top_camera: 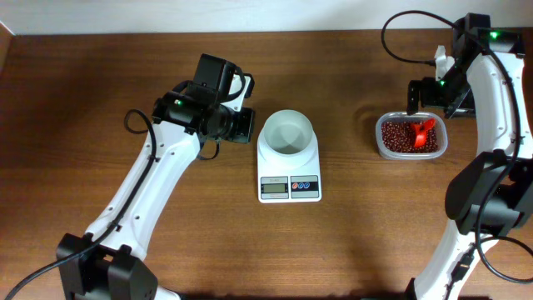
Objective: Scoop item into bowl and weigh 50g on scale
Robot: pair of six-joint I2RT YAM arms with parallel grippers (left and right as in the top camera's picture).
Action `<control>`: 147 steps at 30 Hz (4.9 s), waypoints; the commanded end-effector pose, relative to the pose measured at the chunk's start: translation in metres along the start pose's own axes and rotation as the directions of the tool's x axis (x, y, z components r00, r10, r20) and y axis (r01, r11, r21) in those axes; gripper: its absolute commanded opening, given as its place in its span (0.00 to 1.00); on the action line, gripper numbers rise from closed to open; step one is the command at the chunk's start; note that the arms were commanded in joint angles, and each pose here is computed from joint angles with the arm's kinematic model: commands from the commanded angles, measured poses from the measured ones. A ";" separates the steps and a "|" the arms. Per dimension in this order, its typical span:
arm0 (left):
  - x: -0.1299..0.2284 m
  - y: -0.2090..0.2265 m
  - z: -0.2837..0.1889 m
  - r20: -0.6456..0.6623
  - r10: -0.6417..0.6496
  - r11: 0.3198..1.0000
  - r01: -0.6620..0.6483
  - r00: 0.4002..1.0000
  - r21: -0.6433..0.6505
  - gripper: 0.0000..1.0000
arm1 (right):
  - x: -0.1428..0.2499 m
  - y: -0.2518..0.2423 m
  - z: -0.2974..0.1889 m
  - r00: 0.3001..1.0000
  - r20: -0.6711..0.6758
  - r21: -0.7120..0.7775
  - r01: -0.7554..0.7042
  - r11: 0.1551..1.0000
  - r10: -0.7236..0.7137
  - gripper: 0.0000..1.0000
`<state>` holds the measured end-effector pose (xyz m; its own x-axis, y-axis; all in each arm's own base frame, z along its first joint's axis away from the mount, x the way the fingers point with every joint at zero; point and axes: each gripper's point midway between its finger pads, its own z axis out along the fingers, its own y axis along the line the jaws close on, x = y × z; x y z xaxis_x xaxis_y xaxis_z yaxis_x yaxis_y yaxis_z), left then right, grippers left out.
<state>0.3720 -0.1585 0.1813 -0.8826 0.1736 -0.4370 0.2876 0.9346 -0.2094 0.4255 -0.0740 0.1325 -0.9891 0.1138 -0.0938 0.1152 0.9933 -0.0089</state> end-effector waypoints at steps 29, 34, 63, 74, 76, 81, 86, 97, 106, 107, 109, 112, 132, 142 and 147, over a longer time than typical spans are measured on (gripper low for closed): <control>0.140 -0.101 0.118 -0.335 0.797 0.510 -0.857 0.502 -0.071 0.00 | -0.004 -0.005 -0.003 1.000 0.014 0.007 -0.012 1.000 0.011 0.99; 0.146 -0.089 0.147 -0.398 0.849 0.347 -0.935 0.348 -0.079 0.00 | -0.004 -0.005 -0.003 1.000 0.014 0.007 -0.012 1.000 0.011 0.99; 0.157 -0.082 0.182 -0.426 0.861 0.271 -0.959 0.278 -0.079 0.00 | -0.004 -0.005 -0.003 1.000 0.014 0.007 -0.012 1.000 0.011 0.99; 0.153 -0.068 0.180 -0.464 0.839 0.269 -0.958 0.284 -0.100 0.00 | -0.004 -0.005 -0.003 1.000 0.014 0.007 -0.012 1.000 0.011 0.99; 0.157 -0.072 0.182 -0.449 0.847 0.282 -0.956 0.285 -0.076 0.00 | -0.004 -0.005 -0.003 1.000 0.014 0.007 -0.012 1.000 0.011 0.99; 0.166 -0.078 0.182 -0.443 0.856 0.278 -0.960 0.266 -0.039 0.00 | -0.004 -0.005 -0.003 1.000 0.014 0.007 -0.012 1.000 0.011 0.99; 0.176 -0.081 0.183 -0.437 0.867 0.275 -0.961 0.238 0.021 0.00 | -0.004 -0.005 -0.003 1.000 0.014 0.007 -0.012 1.000 0.011 0.99; 0.200 -0.091 0.180 -0.418 0.899 0.215 -0.965 0.134 0.152 0.00 | -0.004 -0.005 -0.003 1.000 0.014 0.007 -0.012 1.000 0.011 0.99; 0.216 -0.095 0.176 -0.396 0.915 0.190 -0.949 0.078 0.253 0.00 | -0.004 -0.005 -0.003 1.000 0.014 0.007 -0.012 1.000 0.011 0.99; 0.219 -0.094 0.175 -0.398 0.914 0.193 -0.945 0.075 0.265 0.00 | -0.004 -0.005 -0.003 1.000 0.014 0.007 -0.012 1.000 0.011 0.99; 0.222 -0.095 0.172 -0.401 0.914 0.196 -0.938 0.069 0.286 0.00 | -0.004 -0.005 -0.003 1.000 0.014 0.007 -0.012 1.000 0.011 0.99; 0.217 -0.126 0.151 -0.311 0.943 0.235 -0.898 0.117 0.373 0.00 | -0.004 -0.005 -0.003 1.000 0.014 0.007 -0.012 1.000 0.011 0.99; 0.017 -0.100 -0.033 0.095 0.379 0.920 -0.386 0.920 0.069 0.00 | -0.004 -0.005 -0.003 1.000 0.014 0.007 -0.012 1.000 0.011 0.99; -0.076 0.133 -0.058 0.371 -0.053 0.974 0.130 0.927 -0.187 0.00 | -0.004 -0.005 -0.003 1.000 0.014 0.007 -0.012 1.000 0.011 0.99; -0.064 0.157 -0.048 0.327 -0.107 0.963 0.179 0.939 -0.200 0.00 | -0.004 -0.005 -0.003 1.000 0.014 0.007 -0.012 1.000 0.011 0.99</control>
<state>0.4565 -0.0081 0.2240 -0.7180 -0.0239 -0.6956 0.0515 0.9948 -0.0873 0.4254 -0.0740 0.1323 -0.9891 0.1142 -0.0931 0.1155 0.9933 -0.0088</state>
